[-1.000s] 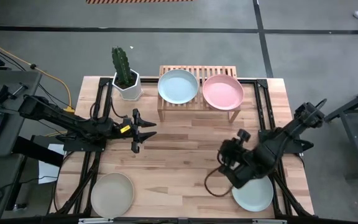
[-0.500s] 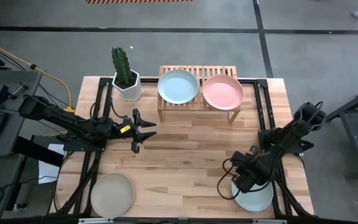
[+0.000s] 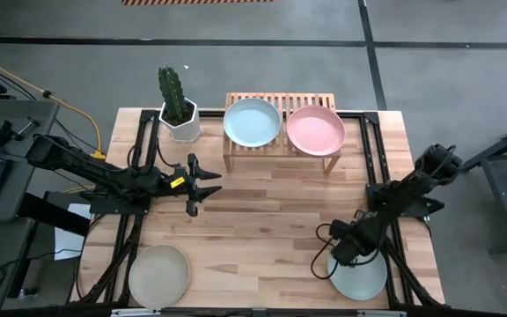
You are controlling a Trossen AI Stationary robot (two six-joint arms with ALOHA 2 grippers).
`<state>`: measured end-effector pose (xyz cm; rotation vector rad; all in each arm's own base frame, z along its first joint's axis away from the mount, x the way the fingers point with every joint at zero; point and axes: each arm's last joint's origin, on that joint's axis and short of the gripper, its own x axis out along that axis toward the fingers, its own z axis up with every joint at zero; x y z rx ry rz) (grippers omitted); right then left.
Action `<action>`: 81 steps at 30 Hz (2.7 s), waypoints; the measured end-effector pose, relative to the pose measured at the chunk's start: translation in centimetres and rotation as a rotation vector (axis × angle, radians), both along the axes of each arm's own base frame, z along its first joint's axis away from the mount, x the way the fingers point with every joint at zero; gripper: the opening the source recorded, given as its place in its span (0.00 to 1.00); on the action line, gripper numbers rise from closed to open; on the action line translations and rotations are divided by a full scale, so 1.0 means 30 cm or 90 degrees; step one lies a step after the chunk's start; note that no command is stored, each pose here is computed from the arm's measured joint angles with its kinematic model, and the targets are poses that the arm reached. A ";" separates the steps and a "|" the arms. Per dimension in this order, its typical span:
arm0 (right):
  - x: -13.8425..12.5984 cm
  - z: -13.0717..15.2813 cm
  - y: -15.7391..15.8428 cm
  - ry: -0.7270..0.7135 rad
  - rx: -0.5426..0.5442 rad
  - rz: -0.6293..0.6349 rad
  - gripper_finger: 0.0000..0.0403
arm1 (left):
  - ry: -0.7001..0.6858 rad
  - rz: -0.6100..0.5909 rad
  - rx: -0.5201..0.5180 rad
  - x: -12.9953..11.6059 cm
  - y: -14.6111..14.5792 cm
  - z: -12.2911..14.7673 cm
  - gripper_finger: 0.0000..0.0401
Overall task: Place and stack plates onto a shelf
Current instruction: Stack the blue plate on top of the other blue plate on the shelf
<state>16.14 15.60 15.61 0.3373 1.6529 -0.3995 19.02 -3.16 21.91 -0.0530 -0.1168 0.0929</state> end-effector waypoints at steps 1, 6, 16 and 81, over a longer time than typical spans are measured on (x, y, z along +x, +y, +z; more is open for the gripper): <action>0.000 0.000 -0.002 0.001 0.000 0.012 0.36 | 0.000 0.000 0.000 0.000 0.000 0.000 0.38; 0.004 0.000 -0.012 -0.008 -0.017 0.074 0.36 | 0.000 0.000 0.000 0.000 0.000 0.000 0.38; 0.017 -0.001 -0.006 -0.028 0.007 0.181 0.36 | 0.000 0.000 0.000 0.000 0.000 0.000 0.38; 0.124 0.229 -0.105 -0.544 0.146 -0.104 0.00 | -0.006 -0.001 -0.001 0.000 0.000 0.003 0.38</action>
